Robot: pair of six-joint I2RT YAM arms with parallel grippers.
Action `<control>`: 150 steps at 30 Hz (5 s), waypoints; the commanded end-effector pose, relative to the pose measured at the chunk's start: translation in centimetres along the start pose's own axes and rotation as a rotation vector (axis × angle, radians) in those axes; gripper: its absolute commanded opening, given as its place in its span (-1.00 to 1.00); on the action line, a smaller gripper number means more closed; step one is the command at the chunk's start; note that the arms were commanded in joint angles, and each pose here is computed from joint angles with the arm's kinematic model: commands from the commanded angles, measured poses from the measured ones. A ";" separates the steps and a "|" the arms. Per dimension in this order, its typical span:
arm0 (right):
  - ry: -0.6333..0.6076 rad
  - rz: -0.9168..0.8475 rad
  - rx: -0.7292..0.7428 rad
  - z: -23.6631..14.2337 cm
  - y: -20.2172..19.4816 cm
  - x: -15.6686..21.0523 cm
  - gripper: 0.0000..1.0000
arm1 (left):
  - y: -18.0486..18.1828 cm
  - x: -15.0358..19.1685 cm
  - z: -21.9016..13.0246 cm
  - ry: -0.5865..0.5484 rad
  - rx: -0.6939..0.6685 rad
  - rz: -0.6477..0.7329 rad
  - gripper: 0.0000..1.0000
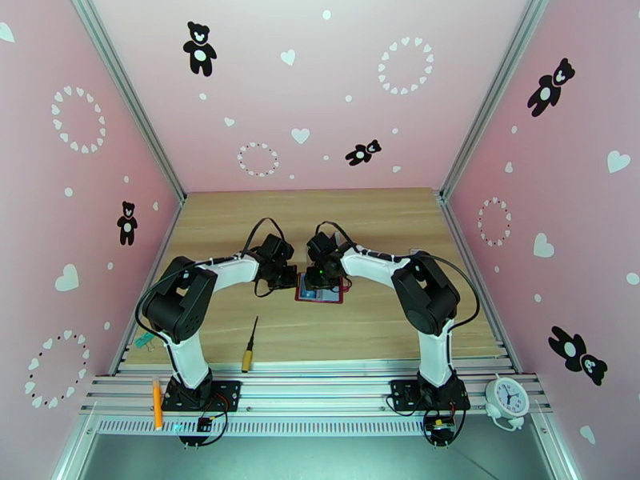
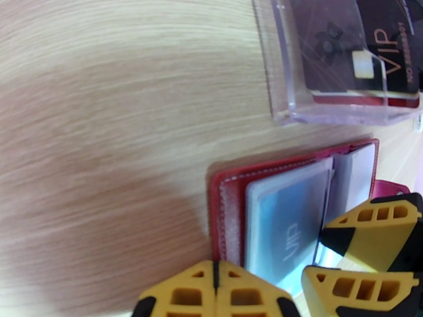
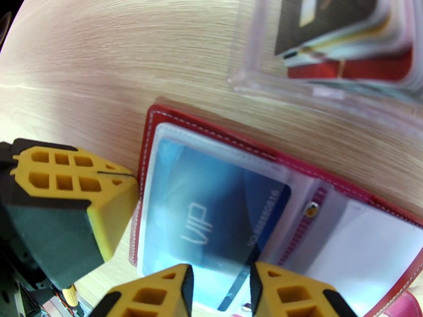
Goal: Put the credit cards into the card holder
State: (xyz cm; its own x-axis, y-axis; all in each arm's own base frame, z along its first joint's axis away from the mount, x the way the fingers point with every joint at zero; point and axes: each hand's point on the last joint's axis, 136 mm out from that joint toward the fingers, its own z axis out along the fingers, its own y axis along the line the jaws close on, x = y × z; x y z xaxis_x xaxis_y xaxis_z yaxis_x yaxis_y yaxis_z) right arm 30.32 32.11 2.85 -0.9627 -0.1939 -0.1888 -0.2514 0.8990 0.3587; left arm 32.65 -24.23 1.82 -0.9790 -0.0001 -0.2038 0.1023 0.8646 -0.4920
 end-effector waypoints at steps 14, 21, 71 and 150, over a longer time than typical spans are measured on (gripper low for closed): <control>-0.059 -0.024 -0.046 -2.0 1.8 -1.4 -0.31 | -0.2 0.3 0.2 0.021 0.008 -0.005 -1.00; -0.087 -0.027 -0.026 -4.2 0.8 -1.7 -0.29 | 0.2 -0.1 -0.6 -0.013 -0.012 -0.010 -1.00; 0.014 -0.003 -0.063 0.4 0.8 0.5 -0.18 | 0.7 -0.3 -0.5 -0.016 0.005 -0.034 -1.00; -0.181 -0.101 0.098 -9.8 -3.2 -1.1 -0.14 | 0.7 -3.0 -6.2 -0.301 0.021 -0.014 -0.15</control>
State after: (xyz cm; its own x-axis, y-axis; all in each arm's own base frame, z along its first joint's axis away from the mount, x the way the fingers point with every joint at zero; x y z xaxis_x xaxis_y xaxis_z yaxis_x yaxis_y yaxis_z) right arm 31.97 27.38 10.60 -0.8939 -0.2166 -0.3924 -0.3385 0.9001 0.2742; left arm 34.04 -20.97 6.51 -0.9040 -0.1324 -0.4066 0.1016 0.8571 -0.5051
